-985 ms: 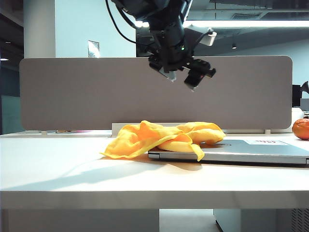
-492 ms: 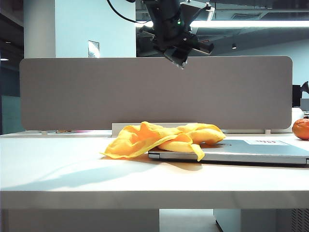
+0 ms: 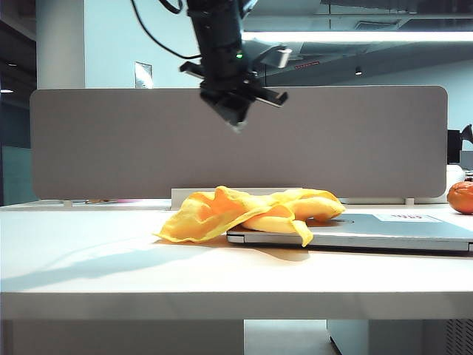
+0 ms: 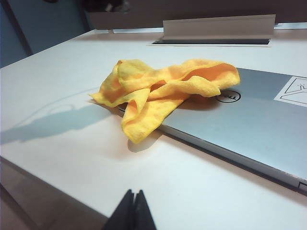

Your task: Pick up the yellow rag and put it over the laptop.

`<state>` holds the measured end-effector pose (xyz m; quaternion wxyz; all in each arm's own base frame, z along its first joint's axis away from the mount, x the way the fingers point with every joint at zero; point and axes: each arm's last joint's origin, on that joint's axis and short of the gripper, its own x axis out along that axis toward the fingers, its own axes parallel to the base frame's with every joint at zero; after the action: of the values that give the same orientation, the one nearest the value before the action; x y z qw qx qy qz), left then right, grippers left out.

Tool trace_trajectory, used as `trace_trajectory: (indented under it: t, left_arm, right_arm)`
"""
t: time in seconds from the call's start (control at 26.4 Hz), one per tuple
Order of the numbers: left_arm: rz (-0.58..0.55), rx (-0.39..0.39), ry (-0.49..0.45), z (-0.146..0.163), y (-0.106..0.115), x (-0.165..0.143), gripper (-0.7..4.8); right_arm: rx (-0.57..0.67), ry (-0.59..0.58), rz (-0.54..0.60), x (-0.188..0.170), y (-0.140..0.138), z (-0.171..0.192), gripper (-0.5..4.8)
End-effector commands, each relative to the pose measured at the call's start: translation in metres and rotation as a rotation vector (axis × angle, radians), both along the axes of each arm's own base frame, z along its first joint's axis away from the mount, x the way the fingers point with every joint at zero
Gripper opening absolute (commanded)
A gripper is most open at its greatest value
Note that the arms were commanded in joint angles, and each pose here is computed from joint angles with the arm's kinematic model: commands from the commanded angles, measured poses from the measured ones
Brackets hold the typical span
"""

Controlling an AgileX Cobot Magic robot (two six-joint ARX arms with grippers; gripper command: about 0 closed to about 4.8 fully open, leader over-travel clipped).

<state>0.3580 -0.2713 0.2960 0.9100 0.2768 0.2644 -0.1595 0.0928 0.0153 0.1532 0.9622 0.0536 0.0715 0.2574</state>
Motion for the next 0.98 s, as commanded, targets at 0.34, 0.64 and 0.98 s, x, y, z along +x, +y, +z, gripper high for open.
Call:
trace_trajectory:
  t: [0.34, 0.64, 0.98]
  left_arm:
    - [0.151, -0.24, 0.042, 0.058, 0.085, -0.015, -0.06]
    - [0.171, -0.305, -0.045, 0.063, 0.134, -0.073, -0.06]
    - [0.177, -0.369, -0.117, 0.051, 0.166, -0.132, -0.06]
  right_arm:
    - [-0.007, -0.015, -0.058, 0.001, -0.002, 0.0, -0.06]
    - [-0.026, -0.052, -0.255, 0.004, -0.007, 0.003, -0.06]
    - [-0.029, -0.05, -0.289, 0.004, -0.008, 0.003, -0.06]
